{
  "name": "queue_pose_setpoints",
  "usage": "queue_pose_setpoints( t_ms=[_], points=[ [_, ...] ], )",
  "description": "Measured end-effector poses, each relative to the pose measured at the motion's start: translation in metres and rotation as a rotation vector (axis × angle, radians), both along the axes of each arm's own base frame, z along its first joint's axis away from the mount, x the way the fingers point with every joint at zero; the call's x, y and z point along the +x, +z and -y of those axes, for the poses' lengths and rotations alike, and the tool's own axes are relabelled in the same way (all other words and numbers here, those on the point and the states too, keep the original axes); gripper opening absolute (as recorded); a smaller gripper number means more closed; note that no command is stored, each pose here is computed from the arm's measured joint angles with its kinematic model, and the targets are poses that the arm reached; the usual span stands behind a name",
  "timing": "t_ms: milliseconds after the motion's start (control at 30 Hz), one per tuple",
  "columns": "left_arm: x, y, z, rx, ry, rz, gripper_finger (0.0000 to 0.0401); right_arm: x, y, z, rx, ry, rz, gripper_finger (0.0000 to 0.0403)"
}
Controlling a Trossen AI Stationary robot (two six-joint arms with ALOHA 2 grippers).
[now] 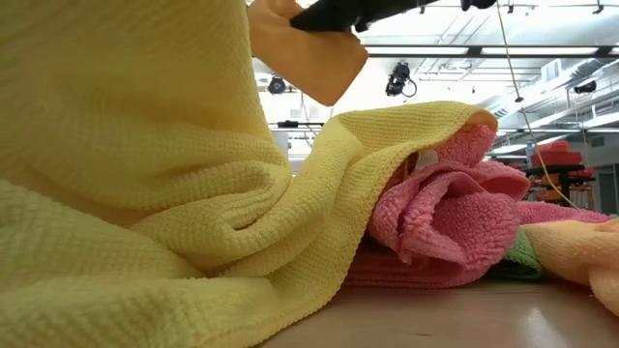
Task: Fold microfiber towels
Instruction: Put the folded orange microfiber towel into the transparent bin
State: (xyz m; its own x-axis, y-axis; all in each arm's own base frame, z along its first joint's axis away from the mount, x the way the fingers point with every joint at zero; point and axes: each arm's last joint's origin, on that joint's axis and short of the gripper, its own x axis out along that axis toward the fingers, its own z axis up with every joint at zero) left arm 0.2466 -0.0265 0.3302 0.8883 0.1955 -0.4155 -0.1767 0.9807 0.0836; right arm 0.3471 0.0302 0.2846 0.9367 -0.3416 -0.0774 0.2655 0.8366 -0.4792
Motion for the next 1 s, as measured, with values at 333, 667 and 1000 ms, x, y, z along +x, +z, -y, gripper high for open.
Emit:
queue_pose_setpoints(
  t_ms=[333, 667, 1000],
  points=[
    [0.02, -0.013, -0.004, 0.099, 0.088, -0.019, 0.0308, 0.0, -0.002, 0.001, 0.061, 0.008, 0.002, 0.0038],
    [0.02, -0.012, -0.007, 0.094, 0.109, -0.008, 0.024, 0.0, -0.004, 0.002, 0.085, 0.005, -0.007, 0.0038],
    [0.02, -0.012, -0.007, 0.07, 0.12, 0.002, 0.0074, 0.001, -0.005, 0.0, 0.134, 0.045, -0.002, 0.0039]
  ],
)
